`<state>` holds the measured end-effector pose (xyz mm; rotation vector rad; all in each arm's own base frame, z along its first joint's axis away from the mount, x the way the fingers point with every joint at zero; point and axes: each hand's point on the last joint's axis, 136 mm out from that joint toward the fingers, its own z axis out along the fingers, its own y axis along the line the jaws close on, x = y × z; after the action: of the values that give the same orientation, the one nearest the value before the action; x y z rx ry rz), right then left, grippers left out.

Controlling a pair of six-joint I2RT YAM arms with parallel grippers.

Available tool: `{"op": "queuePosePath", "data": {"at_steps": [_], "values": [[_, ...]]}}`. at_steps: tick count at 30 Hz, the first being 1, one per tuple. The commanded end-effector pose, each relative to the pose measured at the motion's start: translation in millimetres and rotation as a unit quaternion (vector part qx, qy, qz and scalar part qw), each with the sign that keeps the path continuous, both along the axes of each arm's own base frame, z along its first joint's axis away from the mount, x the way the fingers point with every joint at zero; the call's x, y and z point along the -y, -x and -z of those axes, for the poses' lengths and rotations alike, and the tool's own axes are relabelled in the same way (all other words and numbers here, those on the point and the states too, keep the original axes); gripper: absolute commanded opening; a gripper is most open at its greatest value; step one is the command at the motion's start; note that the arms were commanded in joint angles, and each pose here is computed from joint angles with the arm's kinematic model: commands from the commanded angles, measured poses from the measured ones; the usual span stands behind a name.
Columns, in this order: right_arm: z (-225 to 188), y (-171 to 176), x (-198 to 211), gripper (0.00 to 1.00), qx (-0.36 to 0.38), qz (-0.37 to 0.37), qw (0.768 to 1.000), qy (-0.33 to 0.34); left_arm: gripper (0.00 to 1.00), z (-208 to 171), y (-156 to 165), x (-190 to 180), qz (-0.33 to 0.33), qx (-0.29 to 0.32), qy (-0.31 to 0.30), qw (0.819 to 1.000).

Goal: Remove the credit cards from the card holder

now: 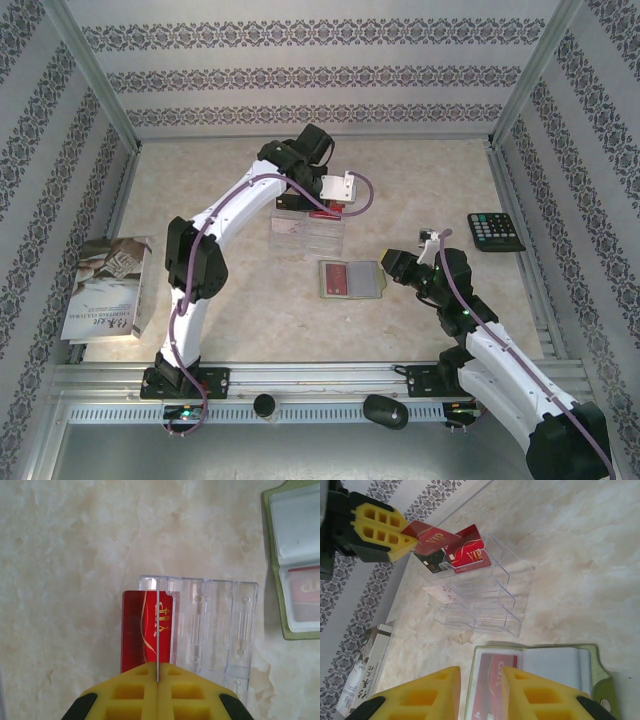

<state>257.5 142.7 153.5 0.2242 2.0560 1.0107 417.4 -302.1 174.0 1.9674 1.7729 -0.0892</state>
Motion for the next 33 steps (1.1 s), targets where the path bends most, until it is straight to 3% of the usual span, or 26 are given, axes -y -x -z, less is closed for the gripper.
{"op": "queuePosePath", "data": {"at_steps": [1, 33], "values": [[2.4, 0.1, 2.0, 0.28, -0.001, 0.0, 1.0, 0.001, 0.0, 8.6, 0.2, 4.0, 0.02, 0.001, -0.013, 1.0], [0.6, -3.2, 2.8, 0.29, 0.0, 0.002, 1.0, 0.002, 0.0, 39.9, -14.4, -0.5, 0.006, 0.025, -0.032, 0.999]]}}
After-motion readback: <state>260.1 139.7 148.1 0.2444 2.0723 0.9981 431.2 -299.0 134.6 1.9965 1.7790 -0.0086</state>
